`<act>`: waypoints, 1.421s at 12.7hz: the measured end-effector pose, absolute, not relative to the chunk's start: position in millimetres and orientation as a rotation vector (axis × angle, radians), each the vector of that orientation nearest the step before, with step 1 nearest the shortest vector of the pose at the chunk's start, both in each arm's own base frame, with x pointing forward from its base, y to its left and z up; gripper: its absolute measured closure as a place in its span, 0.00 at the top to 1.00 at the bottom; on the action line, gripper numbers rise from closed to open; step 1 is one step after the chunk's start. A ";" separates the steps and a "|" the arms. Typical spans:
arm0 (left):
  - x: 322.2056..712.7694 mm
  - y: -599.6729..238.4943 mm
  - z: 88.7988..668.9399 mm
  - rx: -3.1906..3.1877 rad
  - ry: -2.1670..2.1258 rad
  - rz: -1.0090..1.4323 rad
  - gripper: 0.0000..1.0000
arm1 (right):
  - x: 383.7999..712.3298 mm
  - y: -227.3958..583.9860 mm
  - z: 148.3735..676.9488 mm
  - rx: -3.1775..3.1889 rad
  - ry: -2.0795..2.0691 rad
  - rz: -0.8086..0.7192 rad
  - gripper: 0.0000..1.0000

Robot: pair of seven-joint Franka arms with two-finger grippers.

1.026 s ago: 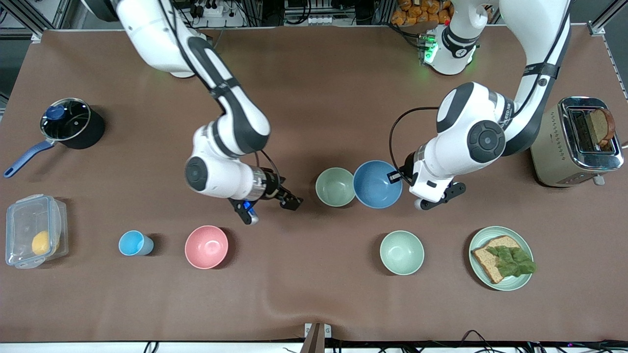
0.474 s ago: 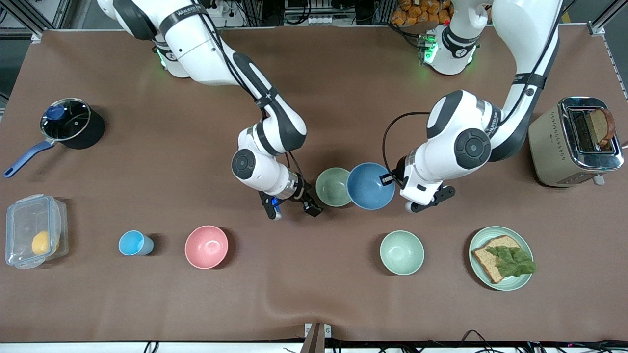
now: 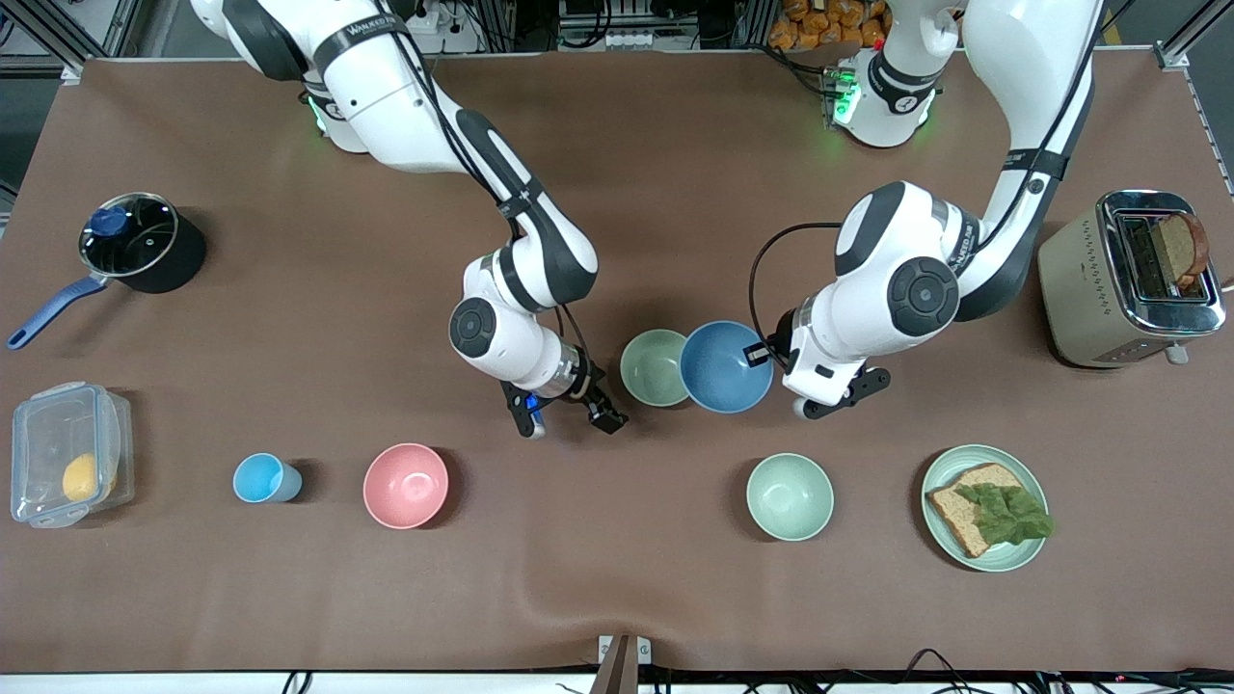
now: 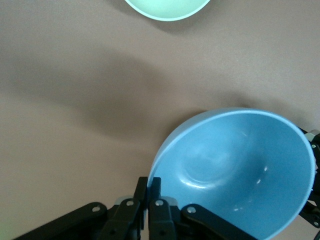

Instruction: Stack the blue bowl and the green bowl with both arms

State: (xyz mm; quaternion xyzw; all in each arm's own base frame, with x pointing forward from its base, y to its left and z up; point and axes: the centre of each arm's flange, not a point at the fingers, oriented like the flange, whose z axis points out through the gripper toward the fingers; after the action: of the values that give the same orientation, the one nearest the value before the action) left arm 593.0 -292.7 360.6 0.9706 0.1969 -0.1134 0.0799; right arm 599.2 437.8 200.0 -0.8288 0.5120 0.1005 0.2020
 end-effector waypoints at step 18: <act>561.6 -377.3 274.5 2.877 0.656 -0.388 0.04 | 589.9 449.8 173.7 -2.386 1.441 0.216 1.00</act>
State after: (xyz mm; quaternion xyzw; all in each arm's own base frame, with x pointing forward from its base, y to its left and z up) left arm 561.6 -377.3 274.5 0.9633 0.2197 -0.1301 0.0826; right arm 589.9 449.8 173.7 -0.8408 0.5077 0.0760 0.1721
